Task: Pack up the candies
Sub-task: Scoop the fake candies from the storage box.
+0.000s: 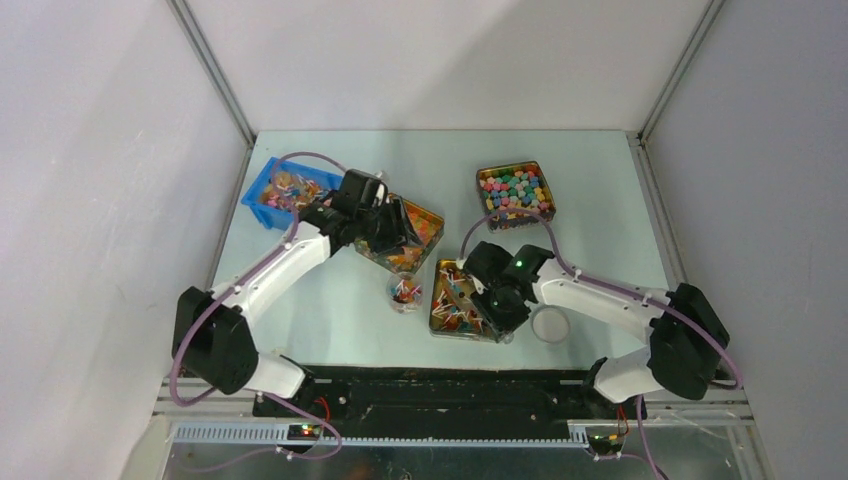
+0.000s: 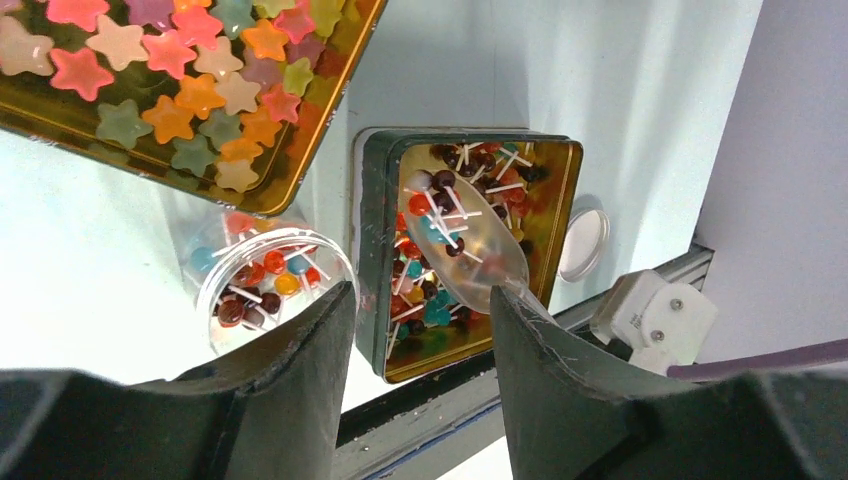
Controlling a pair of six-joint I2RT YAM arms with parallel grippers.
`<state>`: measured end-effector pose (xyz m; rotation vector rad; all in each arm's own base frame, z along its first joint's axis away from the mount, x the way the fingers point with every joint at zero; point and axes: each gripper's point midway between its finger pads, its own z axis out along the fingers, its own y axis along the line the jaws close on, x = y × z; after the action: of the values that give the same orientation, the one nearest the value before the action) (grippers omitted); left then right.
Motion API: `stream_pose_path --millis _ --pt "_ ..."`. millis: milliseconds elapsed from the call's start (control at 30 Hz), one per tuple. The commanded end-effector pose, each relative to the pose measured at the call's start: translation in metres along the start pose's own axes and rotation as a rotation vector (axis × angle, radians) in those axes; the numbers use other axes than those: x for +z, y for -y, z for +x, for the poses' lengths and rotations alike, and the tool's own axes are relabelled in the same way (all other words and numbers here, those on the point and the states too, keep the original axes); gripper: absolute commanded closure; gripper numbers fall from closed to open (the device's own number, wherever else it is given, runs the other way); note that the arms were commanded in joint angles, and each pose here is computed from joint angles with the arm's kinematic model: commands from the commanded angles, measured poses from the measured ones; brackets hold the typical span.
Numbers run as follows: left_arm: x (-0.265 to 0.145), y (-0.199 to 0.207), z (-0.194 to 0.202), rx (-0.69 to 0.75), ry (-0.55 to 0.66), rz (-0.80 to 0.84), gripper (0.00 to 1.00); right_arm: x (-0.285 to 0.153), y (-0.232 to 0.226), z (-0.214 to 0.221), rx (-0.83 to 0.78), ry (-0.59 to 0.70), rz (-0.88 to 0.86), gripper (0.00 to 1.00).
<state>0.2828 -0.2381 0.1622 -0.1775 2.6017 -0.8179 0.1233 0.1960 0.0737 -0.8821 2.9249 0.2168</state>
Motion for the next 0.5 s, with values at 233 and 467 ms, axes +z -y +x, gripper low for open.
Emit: stream_pose_path --millis 233,467 --pt "-0.032 -0.011 -0.008 -0.019 0.072 0.009 0.42 -0.022 0.001 0.002 0.022 0.104 0.019 1.00" --pt "-0.040 -0.020 0.001 -0.024 0.069 0.001 0.42 -0.036 0.003 0.014 0.016 0.088 0.027 1.00"
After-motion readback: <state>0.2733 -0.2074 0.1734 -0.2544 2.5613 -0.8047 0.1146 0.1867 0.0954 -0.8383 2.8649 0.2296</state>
